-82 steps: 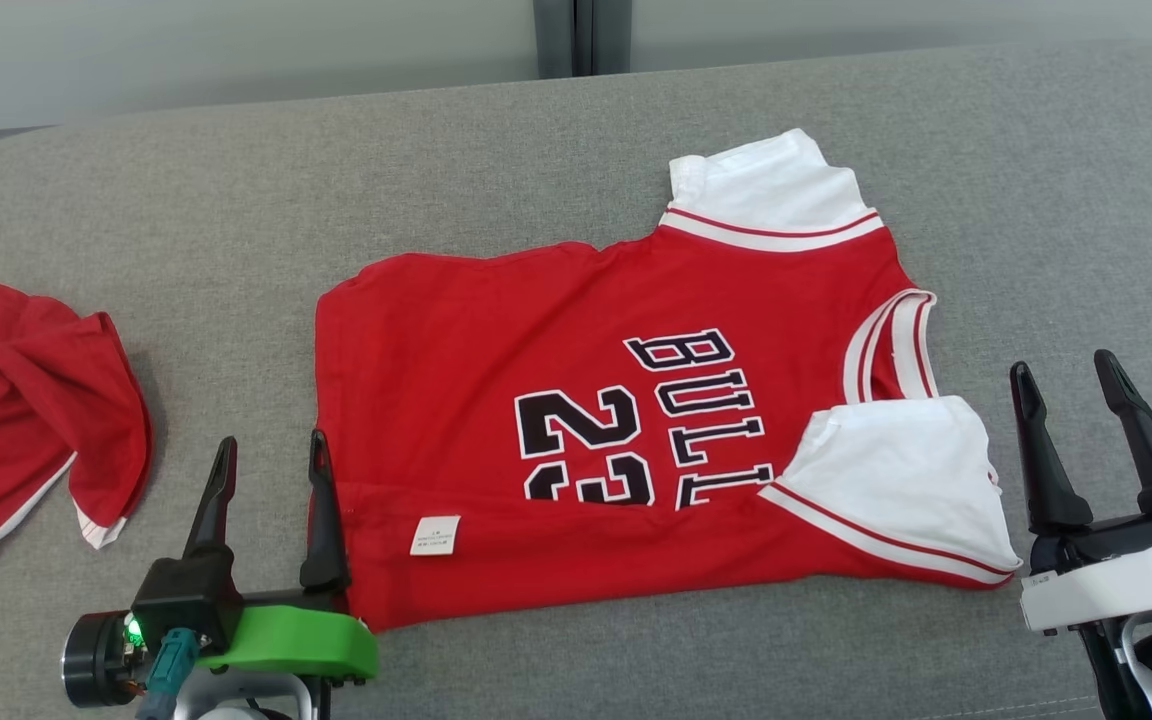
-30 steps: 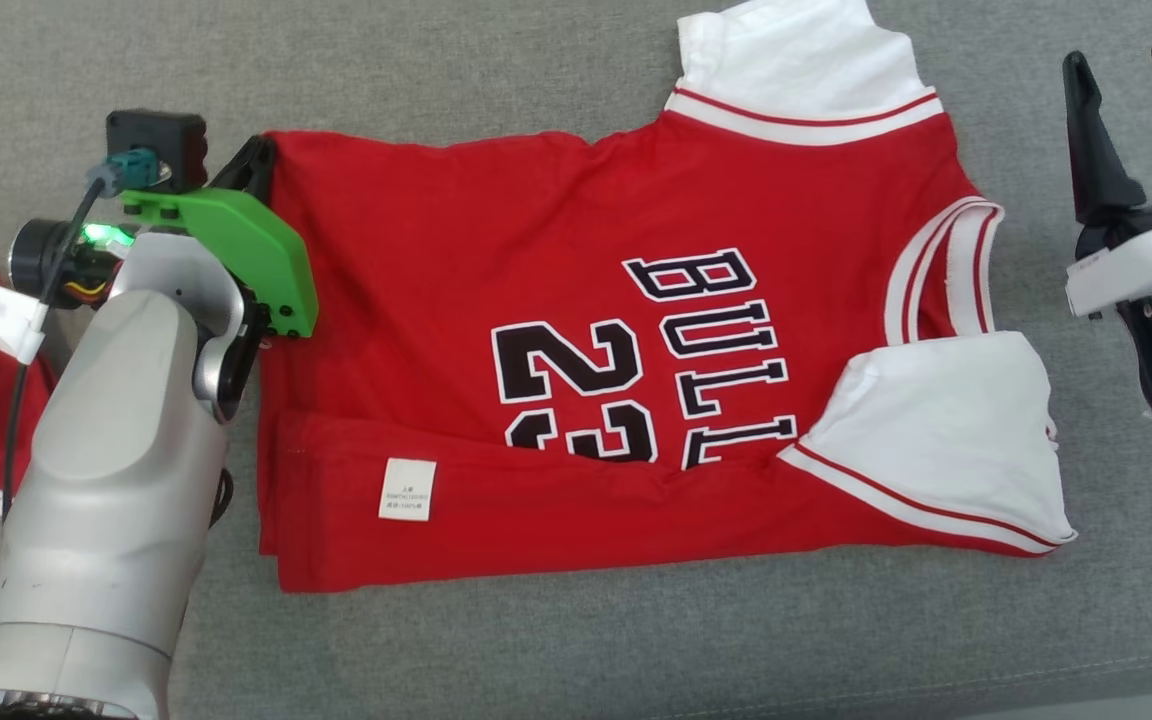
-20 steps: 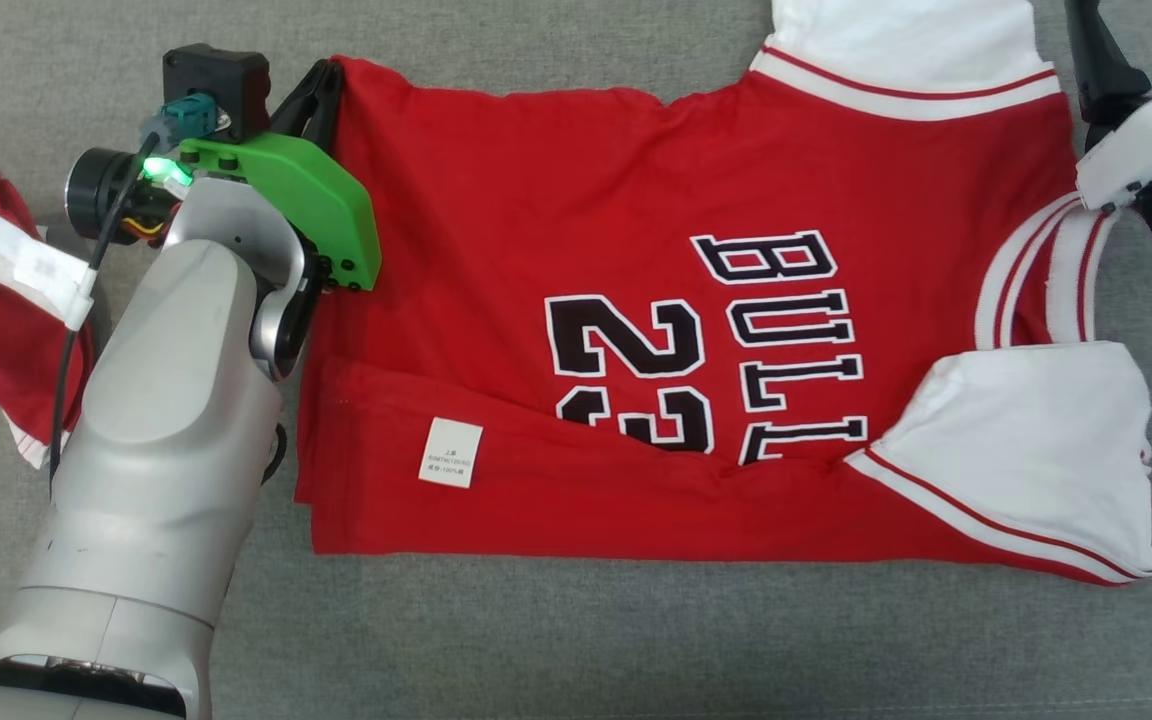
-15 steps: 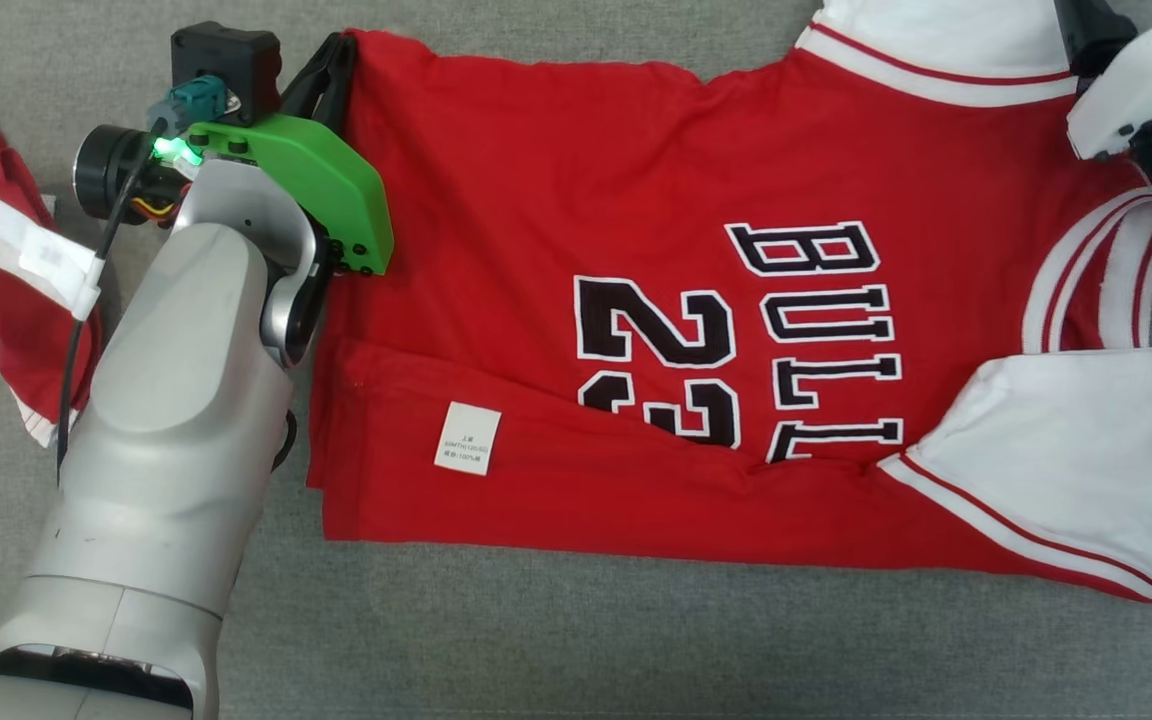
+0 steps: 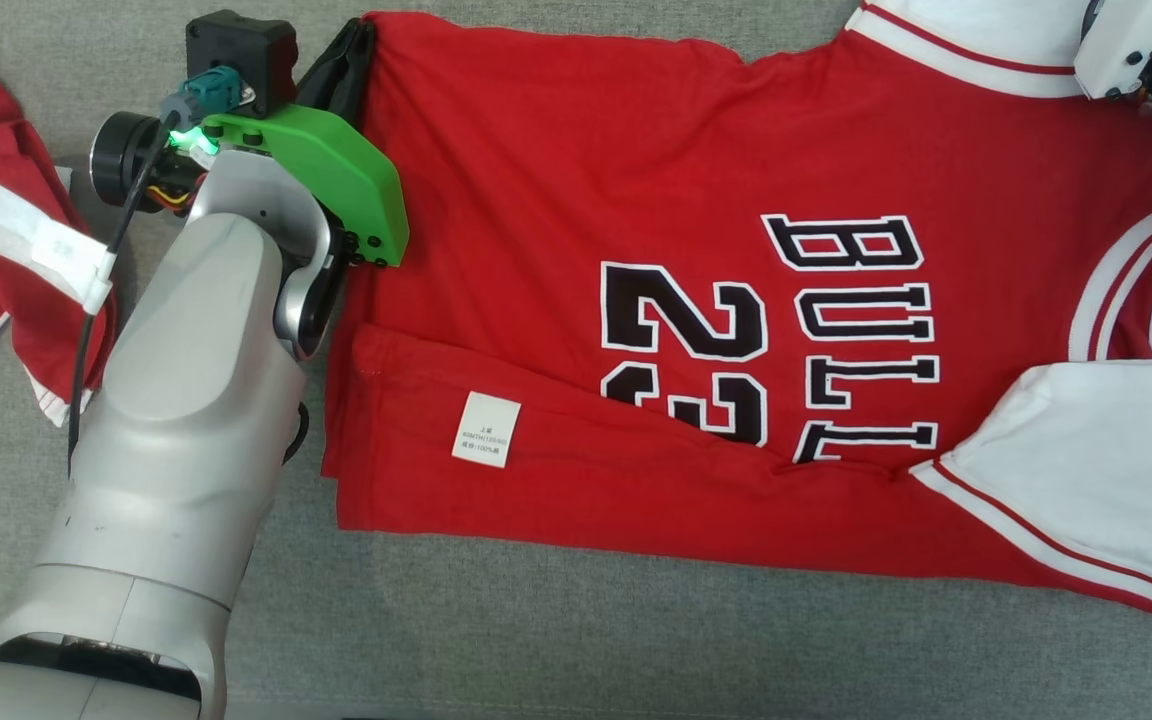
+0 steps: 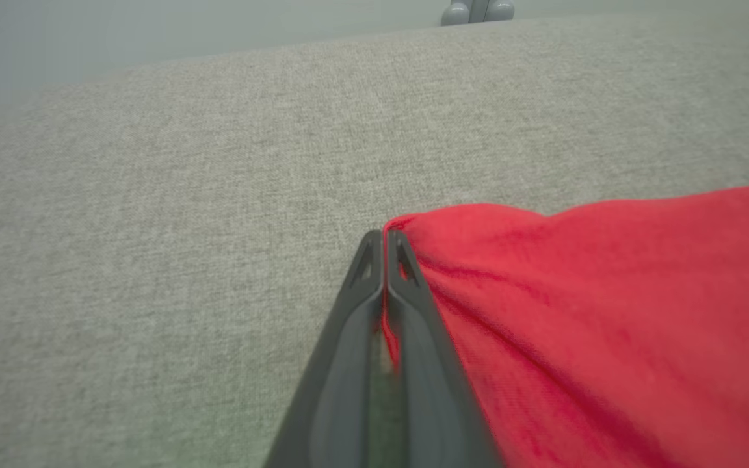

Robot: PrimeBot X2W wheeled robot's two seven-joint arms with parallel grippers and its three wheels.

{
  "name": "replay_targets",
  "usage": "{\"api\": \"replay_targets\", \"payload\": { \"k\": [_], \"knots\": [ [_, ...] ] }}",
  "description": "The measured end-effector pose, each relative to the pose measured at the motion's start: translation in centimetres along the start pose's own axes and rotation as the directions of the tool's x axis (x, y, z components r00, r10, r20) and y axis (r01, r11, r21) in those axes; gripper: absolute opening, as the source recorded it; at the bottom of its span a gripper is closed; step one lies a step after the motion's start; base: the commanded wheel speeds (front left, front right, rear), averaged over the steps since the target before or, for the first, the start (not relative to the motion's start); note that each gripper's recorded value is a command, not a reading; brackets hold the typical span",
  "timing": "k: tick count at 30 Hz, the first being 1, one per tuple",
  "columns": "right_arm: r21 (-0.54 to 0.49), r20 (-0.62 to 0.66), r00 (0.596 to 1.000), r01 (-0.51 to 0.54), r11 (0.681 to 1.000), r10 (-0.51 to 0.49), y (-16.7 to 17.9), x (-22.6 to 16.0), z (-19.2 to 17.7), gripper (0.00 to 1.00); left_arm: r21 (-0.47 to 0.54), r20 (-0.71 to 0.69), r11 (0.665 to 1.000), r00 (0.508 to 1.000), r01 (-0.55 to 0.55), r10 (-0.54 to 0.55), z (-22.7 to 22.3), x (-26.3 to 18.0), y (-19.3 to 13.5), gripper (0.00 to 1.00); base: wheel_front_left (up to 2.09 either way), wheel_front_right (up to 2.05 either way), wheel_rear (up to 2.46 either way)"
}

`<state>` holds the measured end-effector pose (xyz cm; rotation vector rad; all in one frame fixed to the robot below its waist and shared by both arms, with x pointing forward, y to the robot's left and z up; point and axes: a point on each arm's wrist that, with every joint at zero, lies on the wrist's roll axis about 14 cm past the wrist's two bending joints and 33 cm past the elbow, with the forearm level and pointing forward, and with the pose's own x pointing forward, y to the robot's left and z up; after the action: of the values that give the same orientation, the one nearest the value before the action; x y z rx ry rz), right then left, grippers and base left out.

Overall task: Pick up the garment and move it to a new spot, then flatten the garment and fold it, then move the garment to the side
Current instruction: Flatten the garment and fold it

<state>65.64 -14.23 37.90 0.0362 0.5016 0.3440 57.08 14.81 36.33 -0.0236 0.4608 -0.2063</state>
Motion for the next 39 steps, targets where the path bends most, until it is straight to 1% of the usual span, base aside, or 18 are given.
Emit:
{"api": "replay_targets", "payload": {
  "k": [1, 4, 7, 10, 12, 14, 16, 18, 22, 24, 27, 28, 29, 32, 34, 39],
  "knots": [
    [-0.008, 0.014, 1.0, -0.004, 1.0, 0.004, 0.1, -0.2, 0.3, 0.0, 0.001, 0.009, 1.0, 1.0, -0.001, 0.001, 0.2, 0.0, 0.0, 0.0, 0.0, 0.0, 0.0],
    [-0.039, 0.129, 0.991, -0.014, 0.999, 0.019, 0.1, -1.0, 2.9, 0.0, 0.001, 0.043, 1.0, 0.999, -0.007, 0.007, 1.1, -0.3, 0.2, 0.0, 0.0, 0.0, 0.0],
    [-0.055, 0.237, 0.971, -0.031, 0.998, 0.043, 0.6, -2.3, 4.9, 0.0, 0.008, 0.086, 1.0, 0.996, -0.017, 0.016, 2.4, -0.7, 0.5, 0.0, 0.0, 0.0, 0.0],
    [-0.056, 0.303, 0.952, -0.037, 0.998, 0.052, 0.6, -4.1, 5.4, 0.0, 0.014, 0.119, 1.0, 0.993, -0.028, 0.026, 3.4, -1.6, 0.8, 0.0, 0.0, 0.0, 0.0],
    [-0.063, 0.351, 0.935, -0.033, 0.997, 0.053, 0.3, -5.7, 6.4, 0.0, 0.016, 0.144, 0.999, 0.989, -0.031, 0.028, 4.3, -2.2, 0.8, 0.0, 0.0, 0.0, 0.0],
    [-0.068, 0.386, 0.921, -0.034, 0.997, 0.058, 0.2, -7.1, 7.1, 0.0, 0.021, 0.171, 0.999, 0.985, -0.029, 0.025, 5.1, -2.8, 0.7, 0.0, 0.0, 0.0, 0.0],
    [-0.068, 0.403, 0.913, -0.037, 0.997, 0.061, 0.3, -8.7, 7.1, 0.0, 0.026, 0.191, 0.999, 0.981, -0.03, 0.025, 5.8, -3.6, 0.7, 0.0, 0.0, 0.0, 0.0],
    [-0.068, 0.408, 0.91, -0.056, 0.996, 0.079, 0.9, -10.0, 6.7, 0.0, 0.031, 0.205, 0.999, 0.979, -0.026, 0.019, 6.0, -4.4, 0.5, 0.0, 0.0, 0.0, 0.0],
    [-0.081, 0.466, 0.877, -0.094, 0.992, 0.121, 2.6, -13.8, 7.0, 0.0, 0.01, 0.229, 1.0, 0.973, -0.022, 0.019, 6.1, -6.3, 0.0, 0.0, 0.0, 0.0, 0.0],
    [-0.08, 0.461, 0.879, -0.097, 0.992, 0.123, 3.1, -15.5, 5.6, 0.0, -0.029, 0.241, 0.999, 0.97, -0.024, 0.03, 5.9, -7.2, -0.2, 0.0, 0.0, 0.0, 0.0],
    [-0.029, 0.434, 0.896, -0.09, 0.996, 0.094, 3.2, -17.9, 2.4, 0.0, -0.071, 0.224, 0.997, 0.974, -0.02, 0.036, 4.6, -8.6, -0.8, 0.0, 0.0, 0.0, 0.0],
    [0.01, 0.437, 0.897, -0.076, 0.997, 0.064, 3.1, -19.5, 1.3, 0.0, -0.096, 0.207, 0.995, 0.977, -0.022, 0.042, 3.6, -9.5, -1.0, 0.0, 0.0, 0.0, 0.0],
    [0.03, 0.428, 0.902, -0.071, 0.997, 0.052, 3.2, -20.1, 0.4, 0.0, -0.118, 0.199, 0.993, 0.979, -0.021, 0.045, 3.1, -9.9, -1.1, 0.0, 0.0, 0.0, 0.0],
    [0.091, 0.403, 0.915, -0.057, 0.994, 0.016, 3.5, -21.8, -2.1, 0.0, -0.15, 0.17, 0.988, 0.984, -0.023, 0.049, 1.7, -10.9, -1.4, 0.0, 0.0, 0.0, 0.0],
    [0.125, 0.396, 0.918, -0.042, 0.991, -0.012, 3.5, -22.6, -3.1, 0.0, -0.167, 0.147, 0.986, 0.988, -0.027, 0.052, 0.8, -11.4, -1.6, 0.0, 0.0, 0.0, 0.0],
    [0.184, 0.35, 0.935, -0.009, 0.983, -0.057, 3.7, -24.1, -6.0, 0.0, -0.206, 0.088, 0.977, 0.993, -0.055, 0.074, -1.5, -12.5, -1.7, 0.0, 0.0, 0.0, 0.0]
  ]
}}
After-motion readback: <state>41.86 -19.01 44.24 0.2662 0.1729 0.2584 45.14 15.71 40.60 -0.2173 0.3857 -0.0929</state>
